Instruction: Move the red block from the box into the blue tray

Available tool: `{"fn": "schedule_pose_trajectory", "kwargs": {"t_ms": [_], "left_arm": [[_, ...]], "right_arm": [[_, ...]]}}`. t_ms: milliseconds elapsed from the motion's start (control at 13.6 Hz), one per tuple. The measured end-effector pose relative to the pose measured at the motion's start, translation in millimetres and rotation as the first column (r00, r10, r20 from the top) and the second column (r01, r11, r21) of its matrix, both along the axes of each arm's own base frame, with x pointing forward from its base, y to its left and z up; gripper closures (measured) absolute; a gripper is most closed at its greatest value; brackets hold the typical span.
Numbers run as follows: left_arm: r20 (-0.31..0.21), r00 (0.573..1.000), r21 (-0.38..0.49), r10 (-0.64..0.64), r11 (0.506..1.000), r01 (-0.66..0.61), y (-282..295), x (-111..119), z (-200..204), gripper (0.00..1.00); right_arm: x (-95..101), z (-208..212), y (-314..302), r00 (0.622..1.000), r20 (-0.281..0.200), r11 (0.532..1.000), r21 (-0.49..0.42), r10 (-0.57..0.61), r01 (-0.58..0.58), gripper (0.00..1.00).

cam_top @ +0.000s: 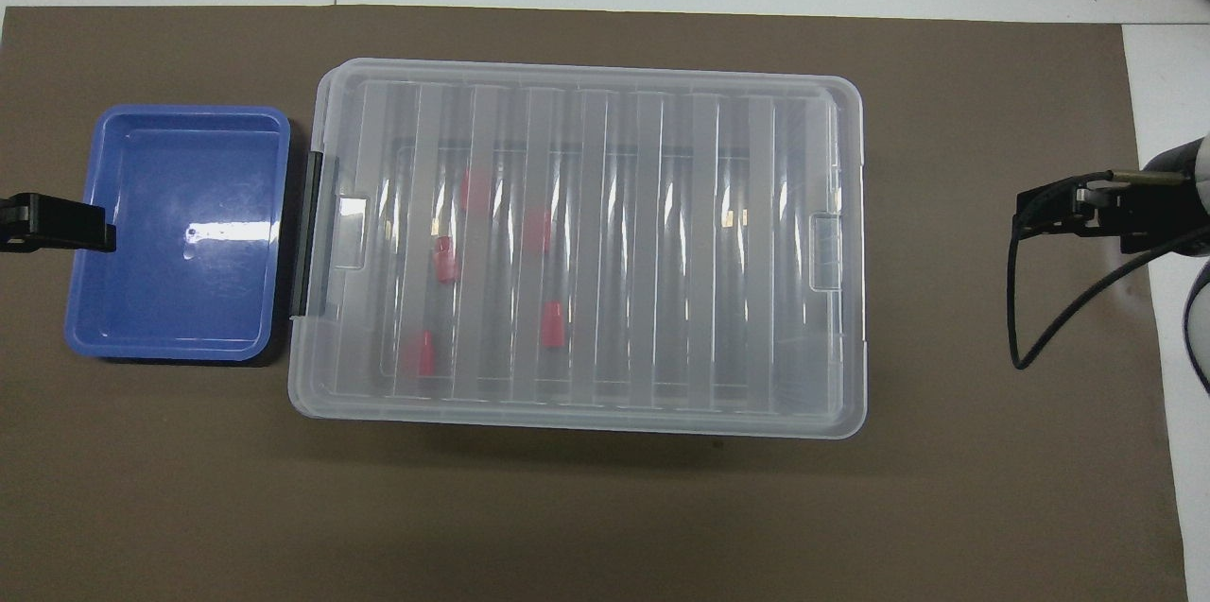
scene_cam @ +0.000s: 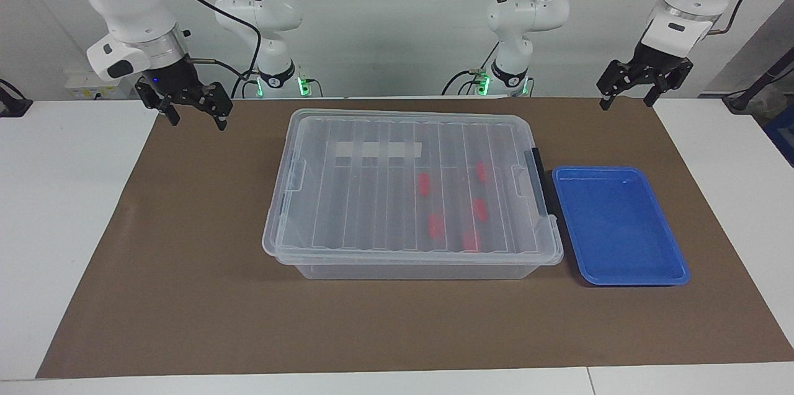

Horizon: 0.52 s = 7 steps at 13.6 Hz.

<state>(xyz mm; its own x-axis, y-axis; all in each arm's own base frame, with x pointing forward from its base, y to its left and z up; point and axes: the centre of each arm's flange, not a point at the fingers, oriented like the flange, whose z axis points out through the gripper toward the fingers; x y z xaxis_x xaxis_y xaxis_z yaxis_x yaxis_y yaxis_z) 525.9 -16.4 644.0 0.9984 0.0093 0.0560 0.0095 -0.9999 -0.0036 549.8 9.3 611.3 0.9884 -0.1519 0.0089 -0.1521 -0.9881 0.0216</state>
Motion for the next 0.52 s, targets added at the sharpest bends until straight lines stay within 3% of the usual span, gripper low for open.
{"fn": "schedule_pose_trajectory", "kwargs": {"t_ms": [515], "left_arm": [[0.0, 1.0, 0.0, 0.0, 1.0, 0.0, 0.0, 0.0, 0.0, 0.0]], "right_arm": [[-0.4, -2.6, -6.2, 1.0, -0.006, 1.0, 0.0, -0.011, 0.011, 0.0]]}}
